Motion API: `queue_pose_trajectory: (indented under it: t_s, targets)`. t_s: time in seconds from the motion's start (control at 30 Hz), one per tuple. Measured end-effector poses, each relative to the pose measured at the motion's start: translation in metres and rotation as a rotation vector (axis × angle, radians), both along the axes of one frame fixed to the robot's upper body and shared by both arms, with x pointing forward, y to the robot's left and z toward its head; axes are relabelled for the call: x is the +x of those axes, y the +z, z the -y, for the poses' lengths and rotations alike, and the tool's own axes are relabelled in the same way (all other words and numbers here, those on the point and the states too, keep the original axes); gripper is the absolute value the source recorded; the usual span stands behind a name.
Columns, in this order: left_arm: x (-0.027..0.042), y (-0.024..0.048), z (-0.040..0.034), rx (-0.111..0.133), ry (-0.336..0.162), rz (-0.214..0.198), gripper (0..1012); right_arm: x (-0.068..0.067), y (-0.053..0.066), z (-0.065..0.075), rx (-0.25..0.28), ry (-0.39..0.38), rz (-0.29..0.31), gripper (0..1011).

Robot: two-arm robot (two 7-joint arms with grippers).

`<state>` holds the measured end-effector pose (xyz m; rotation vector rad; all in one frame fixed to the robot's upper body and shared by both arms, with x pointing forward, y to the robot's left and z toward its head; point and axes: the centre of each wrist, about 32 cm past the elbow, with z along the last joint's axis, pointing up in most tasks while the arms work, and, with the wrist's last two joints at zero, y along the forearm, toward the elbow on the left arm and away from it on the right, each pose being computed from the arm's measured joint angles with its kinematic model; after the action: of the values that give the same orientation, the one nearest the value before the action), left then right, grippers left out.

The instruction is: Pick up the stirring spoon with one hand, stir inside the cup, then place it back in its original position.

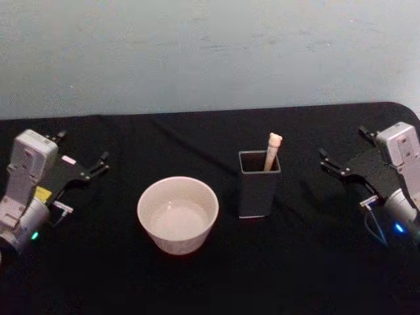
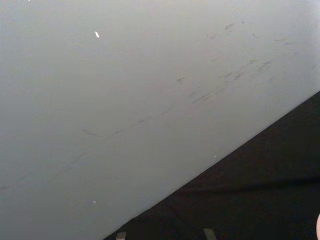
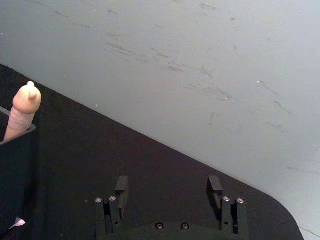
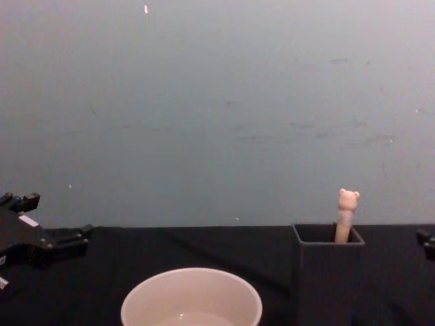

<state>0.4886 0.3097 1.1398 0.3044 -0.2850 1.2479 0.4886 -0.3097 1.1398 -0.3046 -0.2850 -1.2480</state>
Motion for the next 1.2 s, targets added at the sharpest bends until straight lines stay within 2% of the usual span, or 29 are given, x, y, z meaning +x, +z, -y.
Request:
queue_pose_trajectory:
  t_s: [1.2]
  targets:
    - [0.0000, 0.0000, 0.0000, 0.000, 0.000, 0.000, 1001, 0.0000, 0.0000, 0.0000, 0.000, 0.000, 0.000, 1000]
